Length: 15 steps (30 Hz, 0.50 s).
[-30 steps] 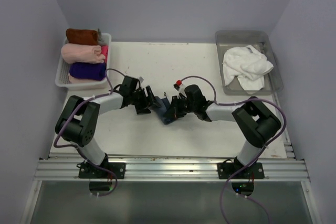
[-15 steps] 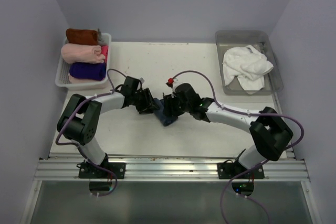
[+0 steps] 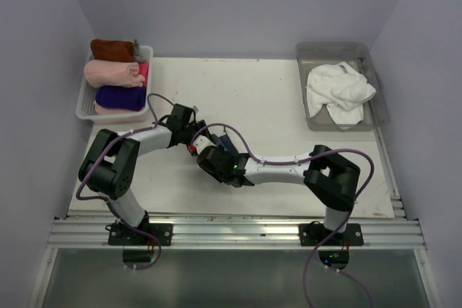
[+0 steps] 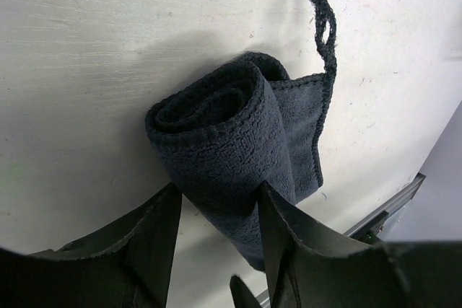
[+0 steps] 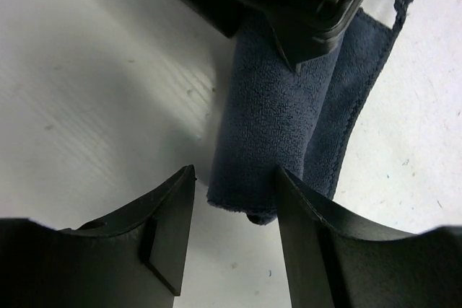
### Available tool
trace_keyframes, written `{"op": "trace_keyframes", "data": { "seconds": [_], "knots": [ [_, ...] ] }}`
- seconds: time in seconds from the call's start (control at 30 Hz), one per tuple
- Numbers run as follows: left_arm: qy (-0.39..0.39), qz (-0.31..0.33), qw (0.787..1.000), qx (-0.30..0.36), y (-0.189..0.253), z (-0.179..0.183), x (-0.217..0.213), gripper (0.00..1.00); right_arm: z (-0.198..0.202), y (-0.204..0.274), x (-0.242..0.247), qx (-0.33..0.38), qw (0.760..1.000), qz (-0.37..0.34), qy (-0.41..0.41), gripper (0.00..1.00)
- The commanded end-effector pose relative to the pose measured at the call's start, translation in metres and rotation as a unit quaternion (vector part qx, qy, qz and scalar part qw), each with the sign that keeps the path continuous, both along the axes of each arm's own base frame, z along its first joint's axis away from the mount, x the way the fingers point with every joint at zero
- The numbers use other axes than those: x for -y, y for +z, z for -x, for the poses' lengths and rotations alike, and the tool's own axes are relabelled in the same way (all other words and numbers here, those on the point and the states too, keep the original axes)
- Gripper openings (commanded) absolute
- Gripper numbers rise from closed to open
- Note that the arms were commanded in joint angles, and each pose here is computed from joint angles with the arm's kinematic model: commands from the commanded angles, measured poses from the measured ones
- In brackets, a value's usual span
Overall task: Roll the towels
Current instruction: Roll the towel
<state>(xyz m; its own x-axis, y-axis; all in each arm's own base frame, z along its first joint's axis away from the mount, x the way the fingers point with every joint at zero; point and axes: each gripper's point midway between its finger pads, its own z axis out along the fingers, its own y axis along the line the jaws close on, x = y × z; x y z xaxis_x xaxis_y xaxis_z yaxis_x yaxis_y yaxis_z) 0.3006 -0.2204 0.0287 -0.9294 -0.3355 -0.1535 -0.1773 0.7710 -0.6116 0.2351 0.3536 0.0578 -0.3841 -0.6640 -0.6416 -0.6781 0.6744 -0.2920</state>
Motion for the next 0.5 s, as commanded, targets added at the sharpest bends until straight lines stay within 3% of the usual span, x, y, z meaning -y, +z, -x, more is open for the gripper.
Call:
{"op": "trace_keyframes", "data": {
  "seconds": [0.0,0.1,0.2,0.27,0.47],
  "knots": [
    [0.008,0.002,1.0,0.006,0.008,-0.009,0.003,0.5,-0.016,-0.002,0.002,0.038,0.998,0.036,-0.016,0.51],
    [0.009,0.001,1.0,0.006,0.009,-0.008,0.003,0.5,-0.022,-0.007,0.003,0.052,0.997,0.045,-0.033,0.44],
    [0.008,0.001,1.0,0.009,0.013,-0.008,0.003,0.52,-0.024,-0.008,0.005,0.053,0.997,0.037,-0.041,0.22],
    [0.008,0.0,1.0,0.015,0.017,-0.009,0.002,0.58,-0.026,0.005,0.001,0.049,0.998,0.0,-0.044,0.11],
    [0.004,0.006,0.999,0.039,0.035,-0.013,0.003,0.84,-0.022,0.022,-0.004,-0.051,0.987,-0.154,-0.022,0.01]
  ]
}}
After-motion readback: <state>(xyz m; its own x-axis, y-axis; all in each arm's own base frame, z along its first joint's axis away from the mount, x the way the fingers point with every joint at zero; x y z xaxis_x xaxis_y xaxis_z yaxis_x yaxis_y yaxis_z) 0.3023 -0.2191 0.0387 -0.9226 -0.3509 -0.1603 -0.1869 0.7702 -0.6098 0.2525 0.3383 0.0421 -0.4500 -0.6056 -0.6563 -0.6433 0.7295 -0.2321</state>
